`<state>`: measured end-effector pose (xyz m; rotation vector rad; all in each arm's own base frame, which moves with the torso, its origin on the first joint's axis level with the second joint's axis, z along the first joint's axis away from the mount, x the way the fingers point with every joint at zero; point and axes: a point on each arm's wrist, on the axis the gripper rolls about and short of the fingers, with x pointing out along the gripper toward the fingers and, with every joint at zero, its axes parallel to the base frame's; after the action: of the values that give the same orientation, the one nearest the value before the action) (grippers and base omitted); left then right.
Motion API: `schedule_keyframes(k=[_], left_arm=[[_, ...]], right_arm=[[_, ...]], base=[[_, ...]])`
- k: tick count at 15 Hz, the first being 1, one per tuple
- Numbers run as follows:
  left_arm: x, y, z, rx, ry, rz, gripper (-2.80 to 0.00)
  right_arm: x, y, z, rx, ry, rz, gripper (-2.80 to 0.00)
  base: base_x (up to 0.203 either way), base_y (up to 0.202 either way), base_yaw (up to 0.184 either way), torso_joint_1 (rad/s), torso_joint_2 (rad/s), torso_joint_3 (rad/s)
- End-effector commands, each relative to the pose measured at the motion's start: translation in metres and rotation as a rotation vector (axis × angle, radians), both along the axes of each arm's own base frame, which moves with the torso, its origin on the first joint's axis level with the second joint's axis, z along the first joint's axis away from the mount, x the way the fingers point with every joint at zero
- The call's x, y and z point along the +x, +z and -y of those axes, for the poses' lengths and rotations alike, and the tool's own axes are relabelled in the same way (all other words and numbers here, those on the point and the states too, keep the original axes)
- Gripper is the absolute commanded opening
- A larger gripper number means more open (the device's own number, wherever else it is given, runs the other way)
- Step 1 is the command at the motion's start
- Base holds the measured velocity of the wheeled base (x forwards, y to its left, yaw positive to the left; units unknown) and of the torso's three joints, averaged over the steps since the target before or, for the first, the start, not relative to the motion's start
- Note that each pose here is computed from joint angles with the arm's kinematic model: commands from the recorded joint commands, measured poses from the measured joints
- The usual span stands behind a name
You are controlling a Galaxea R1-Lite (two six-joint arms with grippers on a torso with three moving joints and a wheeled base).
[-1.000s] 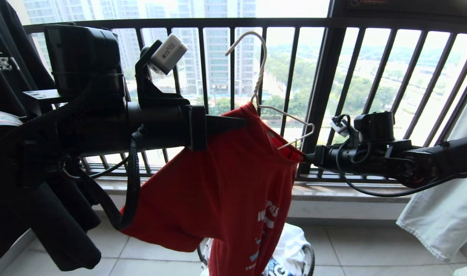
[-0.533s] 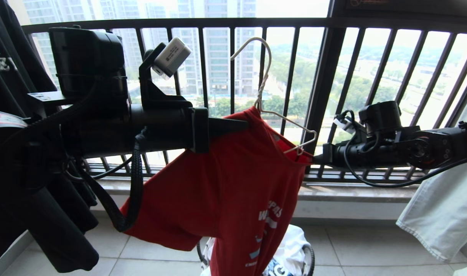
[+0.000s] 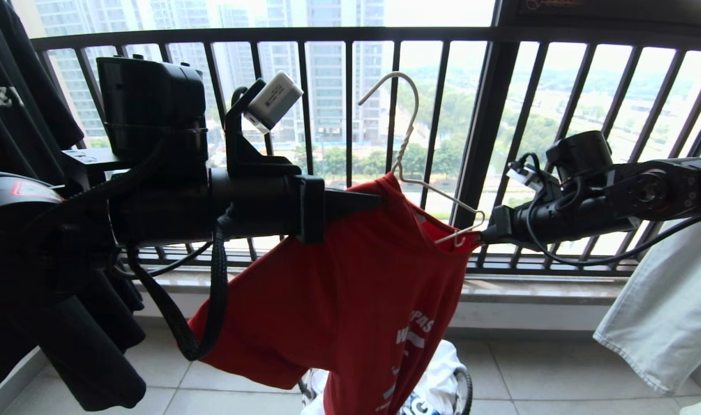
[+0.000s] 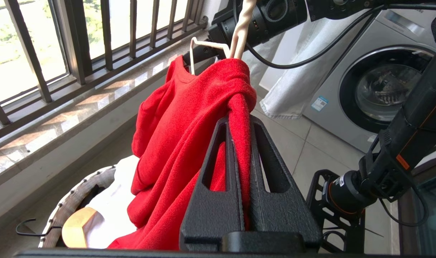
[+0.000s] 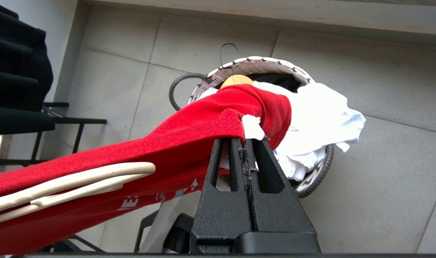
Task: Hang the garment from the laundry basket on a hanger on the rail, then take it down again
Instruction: Hang the clothes on the clothes rack
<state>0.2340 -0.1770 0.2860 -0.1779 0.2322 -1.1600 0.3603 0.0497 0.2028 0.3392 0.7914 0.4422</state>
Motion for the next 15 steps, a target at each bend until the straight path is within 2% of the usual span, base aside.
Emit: schedule_keyframes(k=[1,7,15], left_arm=[[0.003,-0.003,0.003,0.006,-0.004,-0.008,-2.8],[0.008,-0.008,0.006,0.015,-0.003,-0.017,-2.8],[0.005,-0.011,0.01,0.023,-0.019,-0.02,-2.8]], right_arm=[[-0.001,0.007,0.004,-0.016,0.007,-0.017,-2.8],[-0.008,0.021,0.015,-0.06,0.017,-0.109,-2.8],[-0.001,0.028,0.02,-0.051,0.0,-0.207,-2.8]], base=[[0.0,0.0,0.0,0.0,0.0,0.0],[0.0,0.0,0.0,0.0,0.0,0.0],[0.0,0.0,0.0,0.0,0.0,0.0]])
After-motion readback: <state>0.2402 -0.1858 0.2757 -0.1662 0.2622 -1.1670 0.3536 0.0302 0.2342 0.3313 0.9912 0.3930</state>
